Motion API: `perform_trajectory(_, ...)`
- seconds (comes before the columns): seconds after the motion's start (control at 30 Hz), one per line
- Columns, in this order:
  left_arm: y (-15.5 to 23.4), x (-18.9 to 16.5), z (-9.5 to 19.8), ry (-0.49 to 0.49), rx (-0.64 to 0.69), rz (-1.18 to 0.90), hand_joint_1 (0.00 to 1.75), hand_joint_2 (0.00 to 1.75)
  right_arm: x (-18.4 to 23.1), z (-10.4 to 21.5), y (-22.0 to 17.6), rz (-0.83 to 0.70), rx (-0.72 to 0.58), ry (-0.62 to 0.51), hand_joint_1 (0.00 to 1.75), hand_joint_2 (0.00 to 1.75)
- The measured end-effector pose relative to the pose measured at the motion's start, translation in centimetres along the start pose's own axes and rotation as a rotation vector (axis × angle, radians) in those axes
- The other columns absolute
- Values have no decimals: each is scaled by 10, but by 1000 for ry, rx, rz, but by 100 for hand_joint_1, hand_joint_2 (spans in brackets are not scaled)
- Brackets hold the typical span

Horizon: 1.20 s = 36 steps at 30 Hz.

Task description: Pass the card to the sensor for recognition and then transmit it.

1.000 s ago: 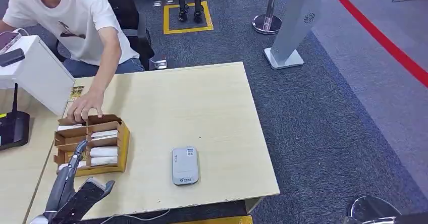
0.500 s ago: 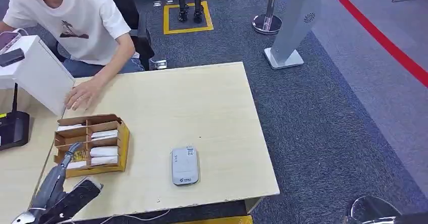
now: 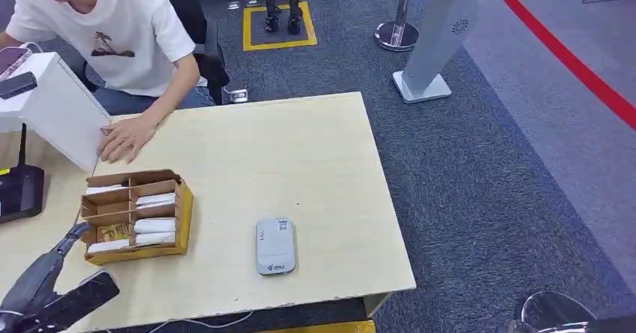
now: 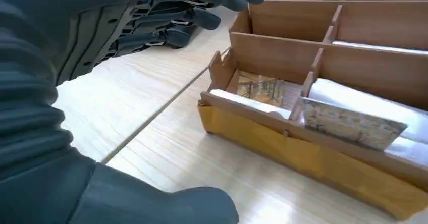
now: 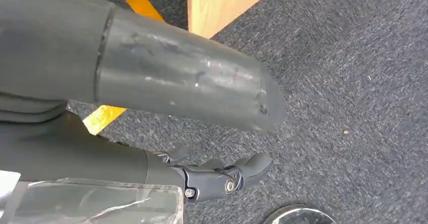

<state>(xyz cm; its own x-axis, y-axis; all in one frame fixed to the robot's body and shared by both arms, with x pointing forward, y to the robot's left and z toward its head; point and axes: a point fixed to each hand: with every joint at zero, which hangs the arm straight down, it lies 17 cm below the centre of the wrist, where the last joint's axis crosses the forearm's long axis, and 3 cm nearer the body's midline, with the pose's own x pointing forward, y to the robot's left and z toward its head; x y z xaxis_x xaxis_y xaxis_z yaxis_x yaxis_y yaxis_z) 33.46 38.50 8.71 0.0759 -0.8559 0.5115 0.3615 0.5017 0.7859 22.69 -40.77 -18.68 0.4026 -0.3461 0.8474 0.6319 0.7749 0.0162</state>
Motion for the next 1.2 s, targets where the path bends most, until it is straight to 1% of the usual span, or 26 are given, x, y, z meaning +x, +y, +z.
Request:
perform_trajectory(0.23, 0, -12, 5, 32, -27, -38, 0, 175, 2, -2, 3, 2, 5, 1, 0, 0)
perform_trajectory(0.47, 16, -23, 5, 61, -29, -115, 0, 175, 4, -4, 8, 11, 18, 0, 0, 0)
perform_trajectory(0.73, 45, -28, -14, 80, 31, -207, 0, 175, 7, -6, 17, 15, 36, -1, 0, 0)
perform_trajectory(1.2, 51, -25, -38, 69, 22, -220, 0, 175, 9, -7, 27, 24, 56, 3, 0, 0)
